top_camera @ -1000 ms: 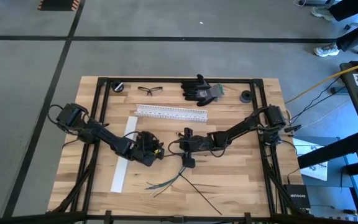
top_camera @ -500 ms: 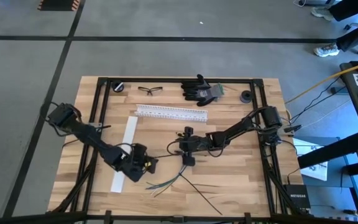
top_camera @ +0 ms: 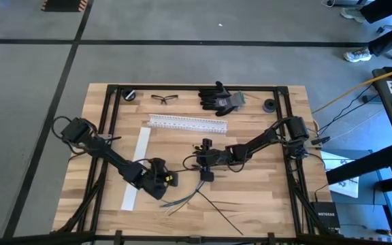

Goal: Ziptie cables
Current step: Wrap the black zip tie on the cable

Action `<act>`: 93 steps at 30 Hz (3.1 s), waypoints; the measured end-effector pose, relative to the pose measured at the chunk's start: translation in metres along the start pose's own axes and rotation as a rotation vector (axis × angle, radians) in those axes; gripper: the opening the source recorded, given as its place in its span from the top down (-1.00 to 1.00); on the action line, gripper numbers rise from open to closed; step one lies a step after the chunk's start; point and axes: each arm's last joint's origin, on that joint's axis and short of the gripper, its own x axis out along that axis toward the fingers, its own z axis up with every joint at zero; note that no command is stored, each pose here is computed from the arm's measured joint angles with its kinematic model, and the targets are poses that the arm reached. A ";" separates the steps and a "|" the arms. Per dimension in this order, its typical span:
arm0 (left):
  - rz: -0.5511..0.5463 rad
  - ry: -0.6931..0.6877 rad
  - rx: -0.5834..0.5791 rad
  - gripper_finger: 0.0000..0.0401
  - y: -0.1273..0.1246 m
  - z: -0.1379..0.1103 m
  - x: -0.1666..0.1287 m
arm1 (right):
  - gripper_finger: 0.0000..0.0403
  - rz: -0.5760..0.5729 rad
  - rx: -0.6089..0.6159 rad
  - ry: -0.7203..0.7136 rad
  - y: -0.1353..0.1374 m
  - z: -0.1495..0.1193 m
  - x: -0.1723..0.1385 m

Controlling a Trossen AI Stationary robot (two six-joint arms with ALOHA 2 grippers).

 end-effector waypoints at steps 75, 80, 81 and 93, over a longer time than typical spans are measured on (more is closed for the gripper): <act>-0.012 -0.301 0.399 1.00 -0.023 0.025 0.048 | -0.25 0.262 -0.078 0.131 0.001 -0.021 -0.113; -0.033 -0.301 0.417 1.00 -0.025 0.023 0.053 | -0.25 0.343 -0.224 0.122 0.020 -0.061 -0.128; -0.033 -0.295 0.416 1.00 -0.024 0.023 0.054 | -0.25 0.361 -0.274 0.124 0.024 -0.068 -0.129; -0.058 -0.301 0.386 1.00 -0.021 0.017 0.072 | -0.25 0.425 -0.707 -0.062 0.059 -0.081 -0.126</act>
